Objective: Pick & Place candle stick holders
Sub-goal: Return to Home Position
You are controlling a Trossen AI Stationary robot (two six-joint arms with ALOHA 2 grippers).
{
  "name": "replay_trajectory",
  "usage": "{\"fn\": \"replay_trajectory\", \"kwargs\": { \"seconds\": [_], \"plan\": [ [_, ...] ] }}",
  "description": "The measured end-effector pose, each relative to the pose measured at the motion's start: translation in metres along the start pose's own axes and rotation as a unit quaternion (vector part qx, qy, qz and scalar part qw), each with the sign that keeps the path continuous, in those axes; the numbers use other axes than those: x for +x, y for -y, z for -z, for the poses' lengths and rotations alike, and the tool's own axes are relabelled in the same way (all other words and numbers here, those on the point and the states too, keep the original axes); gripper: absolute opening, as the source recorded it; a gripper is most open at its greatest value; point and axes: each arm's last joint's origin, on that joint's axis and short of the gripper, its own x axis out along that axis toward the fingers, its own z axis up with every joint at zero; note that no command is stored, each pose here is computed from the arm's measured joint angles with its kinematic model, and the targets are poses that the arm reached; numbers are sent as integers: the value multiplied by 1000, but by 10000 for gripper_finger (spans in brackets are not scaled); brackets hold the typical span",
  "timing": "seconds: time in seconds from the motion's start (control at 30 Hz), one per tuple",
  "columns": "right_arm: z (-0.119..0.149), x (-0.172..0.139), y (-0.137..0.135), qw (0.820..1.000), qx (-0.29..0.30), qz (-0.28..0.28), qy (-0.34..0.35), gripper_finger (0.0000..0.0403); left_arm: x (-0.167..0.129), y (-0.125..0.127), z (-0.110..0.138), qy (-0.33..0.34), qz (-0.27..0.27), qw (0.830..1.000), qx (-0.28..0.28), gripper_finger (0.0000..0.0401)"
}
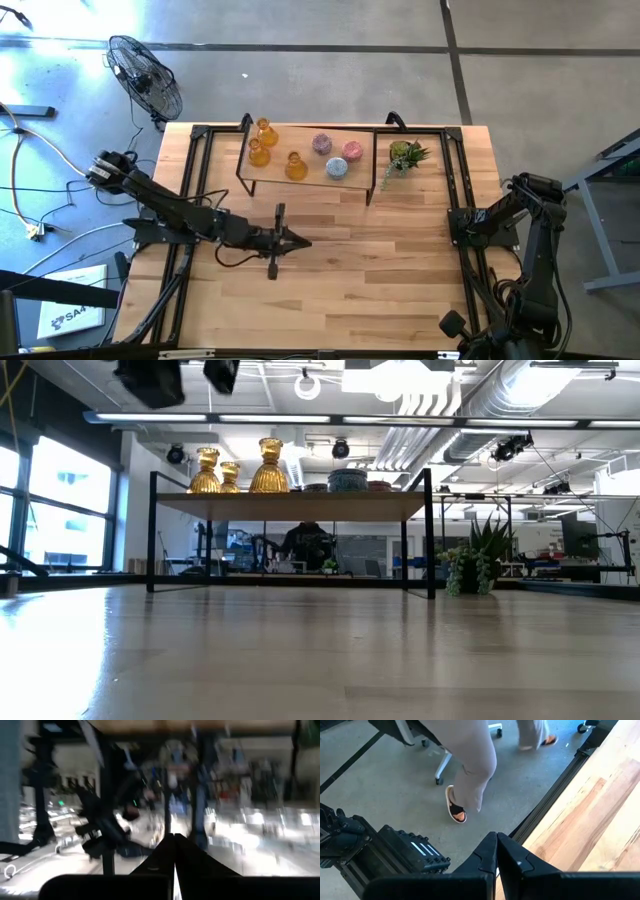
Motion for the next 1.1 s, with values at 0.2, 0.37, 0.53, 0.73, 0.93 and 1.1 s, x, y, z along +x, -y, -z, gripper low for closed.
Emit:
{"fn": "replay_trajectory", "kwargs": {
  "seconds": [0.2, 0.37, 0.53, 0.73, 0.93, 1.1],
  "plan": [
    [0, 0, 0, 1000, 0, 0, 0, 5, -2, -8, -12, 91, -96, 960, -248, 1],
    [0, 0, 0, 1000, 0, 0, 0, 4, -6, -19, -13, 164, -98, 783, -592, 0],
    [0, 0, 0, 1000, 0, 0, 0, 5, -10, -30, -10, 200, -89, 607, -764, 0],
    [0, 0, 0, 1000, 0, 0, 0, 4, -12, -34, -10, 217, -79, 539, -810, 0],
    [0, 0, 0, 1000, 0, 0, 0, 4, -12, -34, -10, 218, -81, 538, -810, 0],
    [0, 0, 0, 1000, 0, 0, 0, 4, -12, -33, -13, 231, -54, 495, -836, 0]
  ]
}}
